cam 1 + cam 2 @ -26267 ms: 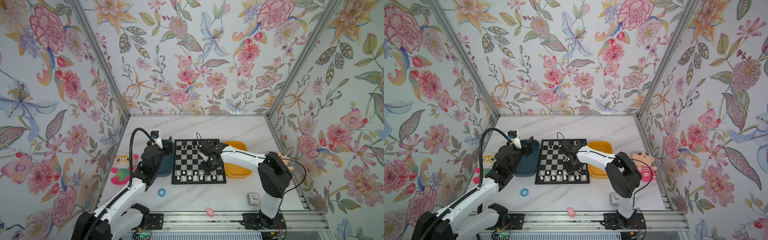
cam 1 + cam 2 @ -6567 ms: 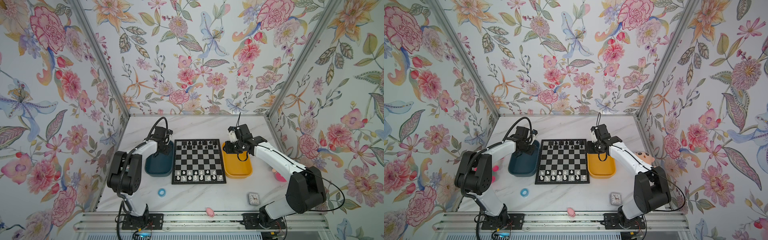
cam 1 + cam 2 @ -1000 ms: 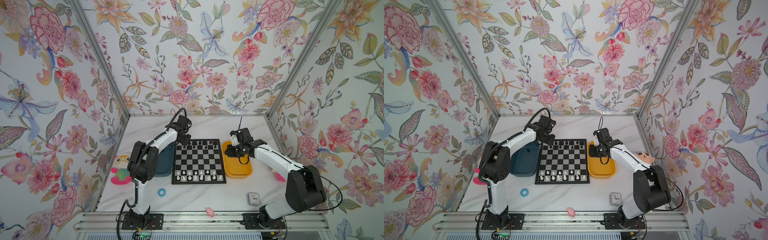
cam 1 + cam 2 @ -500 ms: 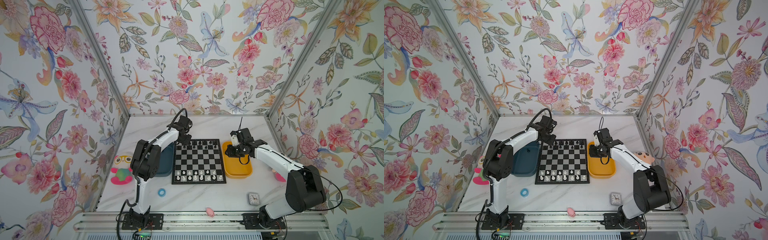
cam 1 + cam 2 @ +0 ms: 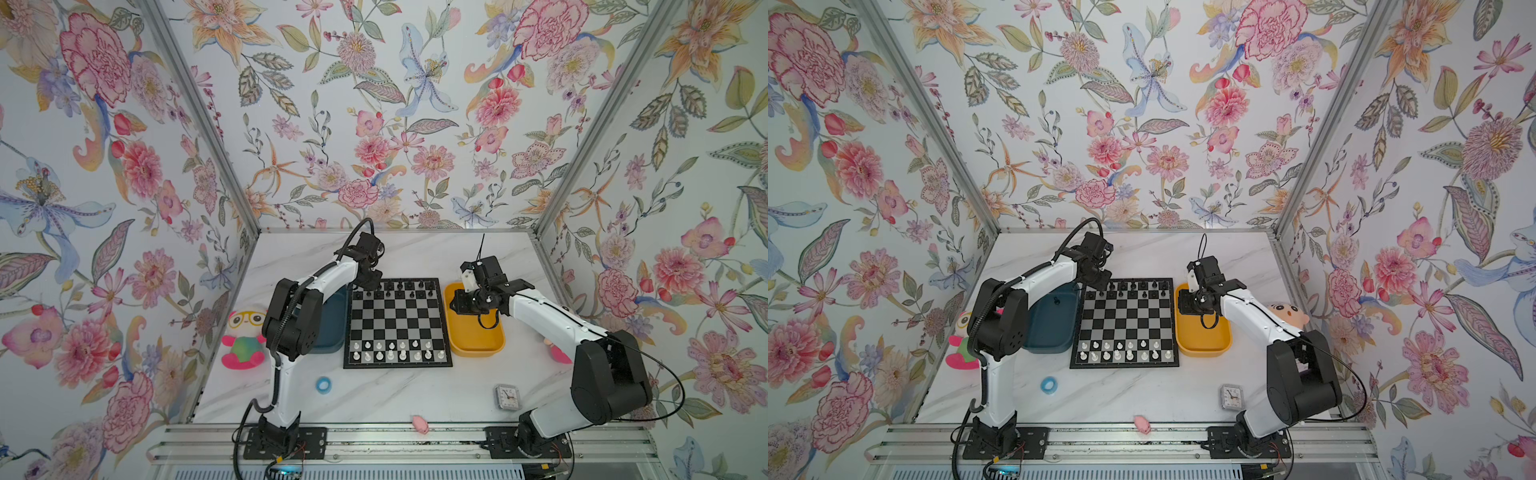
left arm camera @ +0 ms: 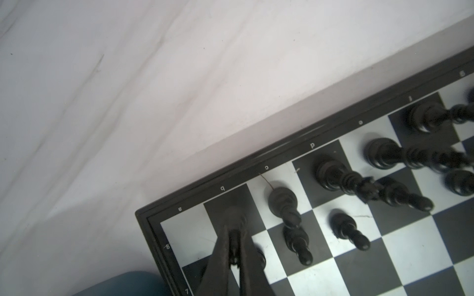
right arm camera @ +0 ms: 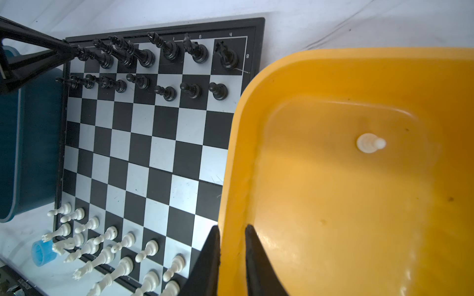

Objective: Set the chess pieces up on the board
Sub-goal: 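Lower the black rook onto the far row corner square with the left gripper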

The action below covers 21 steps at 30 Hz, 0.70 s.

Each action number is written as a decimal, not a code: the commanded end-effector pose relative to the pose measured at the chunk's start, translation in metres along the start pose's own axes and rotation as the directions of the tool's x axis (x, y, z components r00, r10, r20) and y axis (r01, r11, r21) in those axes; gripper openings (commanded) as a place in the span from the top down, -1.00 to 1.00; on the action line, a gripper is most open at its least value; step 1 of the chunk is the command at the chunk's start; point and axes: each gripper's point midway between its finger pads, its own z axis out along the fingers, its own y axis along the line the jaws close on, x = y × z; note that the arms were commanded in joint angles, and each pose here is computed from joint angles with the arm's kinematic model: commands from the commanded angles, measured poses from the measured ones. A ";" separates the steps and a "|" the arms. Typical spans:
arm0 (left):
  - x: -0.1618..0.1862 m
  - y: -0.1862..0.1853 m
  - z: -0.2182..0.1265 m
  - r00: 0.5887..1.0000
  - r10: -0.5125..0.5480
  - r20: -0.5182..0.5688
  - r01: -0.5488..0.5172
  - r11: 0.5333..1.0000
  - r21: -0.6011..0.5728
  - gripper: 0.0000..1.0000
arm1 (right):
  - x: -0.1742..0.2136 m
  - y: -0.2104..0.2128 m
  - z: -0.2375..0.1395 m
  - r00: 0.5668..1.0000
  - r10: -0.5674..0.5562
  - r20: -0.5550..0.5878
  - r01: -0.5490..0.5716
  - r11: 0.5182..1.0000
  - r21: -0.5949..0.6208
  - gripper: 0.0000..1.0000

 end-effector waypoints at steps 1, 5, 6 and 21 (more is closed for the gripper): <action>0.013 0.009 0.006 0.999 -0.016 -0.047 0.015 1.000 -0.026 0.98 | 0.000 0.001 0.001 1.000 0.009 -0.001 -0.009 1.000 -0.016 0.59; 0.013 0.009 0.008 0.999 -0.019 -0.046 0.018 1.000 -0.020 0.98 | 0.000 0.002 0.000 1.000 0.009 -0.001 -0.009 1.000 -0.018 0.60; 0.014 0.009 0.009 0.999 -0.019 -0.047 0.018 1.000 -0.018 0.98 | 0.000 0.001 0.000 1.000 0.010 0.000 -0.010 1.000 -0.017 0.60; 0.017 0.004 0.015 0.998 -0.026 -0.055 0.026 1.000 0.006 0.98 | 0.001 0.001 0.001 1.000 0.011 -0.002 -0.011 1.000 -0.016 0.60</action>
